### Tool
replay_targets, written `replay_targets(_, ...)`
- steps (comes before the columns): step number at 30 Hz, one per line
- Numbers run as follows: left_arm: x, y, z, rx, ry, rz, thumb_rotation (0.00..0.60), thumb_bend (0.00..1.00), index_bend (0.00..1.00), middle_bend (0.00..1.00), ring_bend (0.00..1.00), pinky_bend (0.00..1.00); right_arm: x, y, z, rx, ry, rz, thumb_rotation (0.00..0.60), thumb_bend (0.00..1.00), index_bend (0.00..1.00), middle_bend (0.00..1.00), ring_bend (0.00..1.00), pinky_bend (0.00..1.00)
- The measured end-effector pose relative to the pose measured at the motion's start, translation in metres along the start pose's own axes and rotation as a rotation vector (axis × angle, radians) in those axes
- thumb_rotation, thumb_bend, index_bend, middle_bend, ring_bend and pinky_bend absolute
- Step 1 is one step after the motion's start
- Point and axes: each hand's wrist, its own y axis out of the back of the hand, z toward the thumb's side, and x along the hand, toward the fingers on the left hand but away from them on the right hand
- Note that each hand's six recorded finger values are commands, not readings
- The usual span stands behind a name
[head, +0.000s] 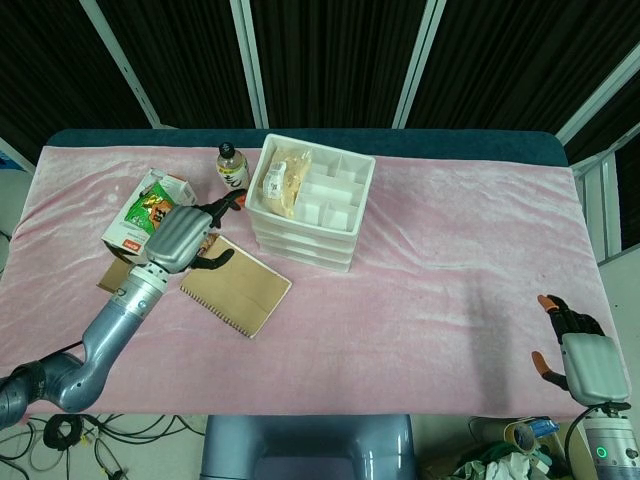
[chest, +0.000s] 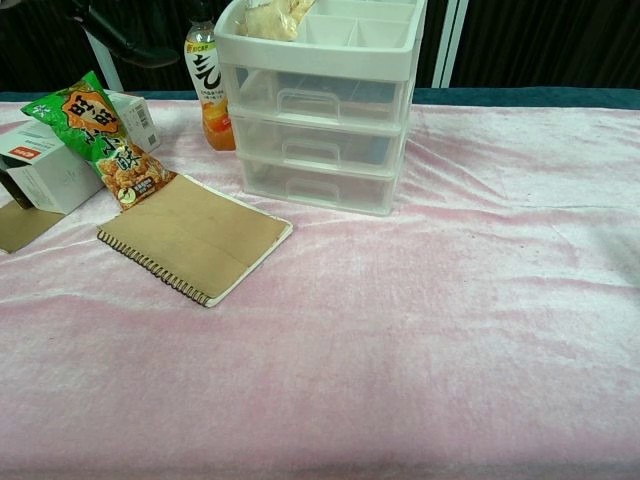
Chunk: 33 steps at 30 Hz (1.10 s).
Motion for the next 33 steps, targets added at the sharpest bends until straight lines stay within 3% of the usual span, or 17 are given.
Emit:
replay_targets(16, -0.012, -0.068, 0.006, -0.413, 0.07, -0.414, 0.6, 0.37, 0.03, 0.44, 0.57, 0.69, 0.0, 0.0, -0.002, 0.002, -0.017, 0.001, 0.6, 0.25, 0.14, 0.11, 0.22, 0.21)
replay_targets(22, -0.002, -0.082, 0.019, -0.562, 0.065, -0.432, 0.6, 0.47, 0.03, 0.48, 0.61, 0.7, 0.0, -0.001, -0.002, 0.004, -0.019, 0.006, 0.6, 0.25, 0.14, 0.11, 0.22, 0.21)
replay_targets(27, 0.006, -0.086, 0.026, -0.696, 0.07, -0.434, 0.6, 0.47, 0.03, 0.49, 0.62, 0.7, -0.001, -0.001, -0.002, 0.003, -0.024, 0.005, 0.6, 0.25, 0.14, 0.11, 0.22, 0.21)
replay_targets(33, 0.013, -0.094, 0.034, -0.78, 0.061, -0.463, 0.6, 0.47, 0.03, 0.5, 0.62, 0.7, -0.001, -0.001, -0.002, 0.006, -0.023, 0.004, 0.6, 0.26, 0.14, 0.11, 0.22, 0.21)
